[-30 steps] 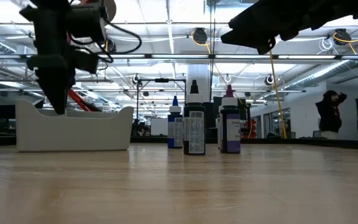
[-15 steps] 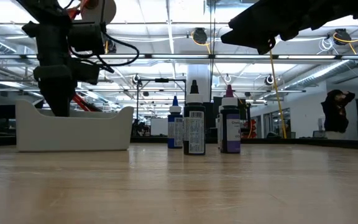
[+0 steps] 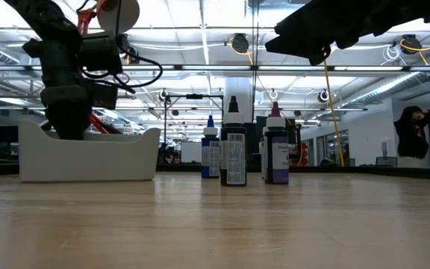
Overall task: Pick & Place food coloring
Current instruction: Put the small black coloring bottle into the gray container, then put the small purple coloring bottle into the gray container
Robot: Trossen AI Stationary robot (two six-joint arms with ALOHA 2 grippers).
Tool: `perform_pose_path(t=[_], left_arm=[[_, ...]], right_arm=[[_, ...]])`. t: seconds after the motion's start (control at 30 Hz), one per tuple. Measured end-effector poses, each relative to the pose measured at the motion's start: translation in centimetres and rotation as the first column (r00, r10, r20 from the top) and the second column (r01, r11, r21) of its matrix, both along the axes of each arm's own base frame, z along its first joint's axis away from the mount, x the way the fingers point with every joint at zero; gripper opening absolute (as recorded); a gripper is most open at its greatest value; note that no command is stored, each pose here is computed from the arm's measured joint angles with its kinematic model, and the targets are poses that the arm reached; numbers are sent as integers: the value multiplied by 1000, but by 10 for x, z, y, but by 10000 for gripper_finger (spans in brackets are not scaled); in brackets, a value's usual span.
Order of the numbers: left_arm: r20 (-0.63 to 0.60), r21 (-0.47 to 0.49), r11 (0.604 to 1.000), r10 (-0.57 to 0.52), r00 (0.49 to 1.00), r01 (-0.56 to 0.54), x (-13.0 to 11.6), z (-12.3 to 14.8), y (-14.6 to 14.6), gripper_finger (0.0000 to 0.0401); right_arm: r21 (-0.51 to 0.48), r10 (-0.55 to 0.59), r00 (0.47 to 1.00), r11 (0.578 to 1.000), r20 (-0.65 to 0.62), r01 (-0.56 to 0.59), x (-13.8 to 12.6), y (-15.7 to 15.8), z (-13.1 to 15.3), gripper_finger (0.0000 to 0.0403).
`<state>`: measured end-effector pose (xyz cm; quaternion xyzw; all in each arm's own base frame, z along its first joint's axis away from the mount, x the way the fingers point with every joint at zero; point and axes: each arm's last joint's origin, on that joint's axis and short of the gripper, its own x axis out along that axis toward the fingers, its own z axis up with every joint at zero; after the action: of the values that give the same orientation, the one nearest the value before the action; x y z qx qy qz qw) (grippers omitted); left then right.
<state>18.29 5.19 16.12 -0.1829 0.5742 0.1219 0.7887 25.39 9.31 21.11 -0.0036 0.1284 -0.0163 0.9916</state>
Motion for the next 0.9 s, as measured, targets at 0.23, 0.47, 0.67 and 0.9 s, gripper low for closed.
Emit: perform_pose_path(t=[0.23,0.47,0.67,0.9], left_arm=[[2,-3,1000,20,1000,-20,3,4,1,107],[-3,-7,1000,29,1000,-29,5,11,1,185],[-33,-14,1000,26,999,-26,9,34,3,194],[-40,-81,997,-19,999,16,20,75,-20,183]], right_arm=[[-3,1,1000,1000,0,-1,0,0,0,196],[-4,1,1000,1000,-1,-1,0,0,0,196],[-4,1,1000,1000,-1,-1,0,0,0,196],[-6,1,1000,1000,-6,-1,0,0,-1,196]])
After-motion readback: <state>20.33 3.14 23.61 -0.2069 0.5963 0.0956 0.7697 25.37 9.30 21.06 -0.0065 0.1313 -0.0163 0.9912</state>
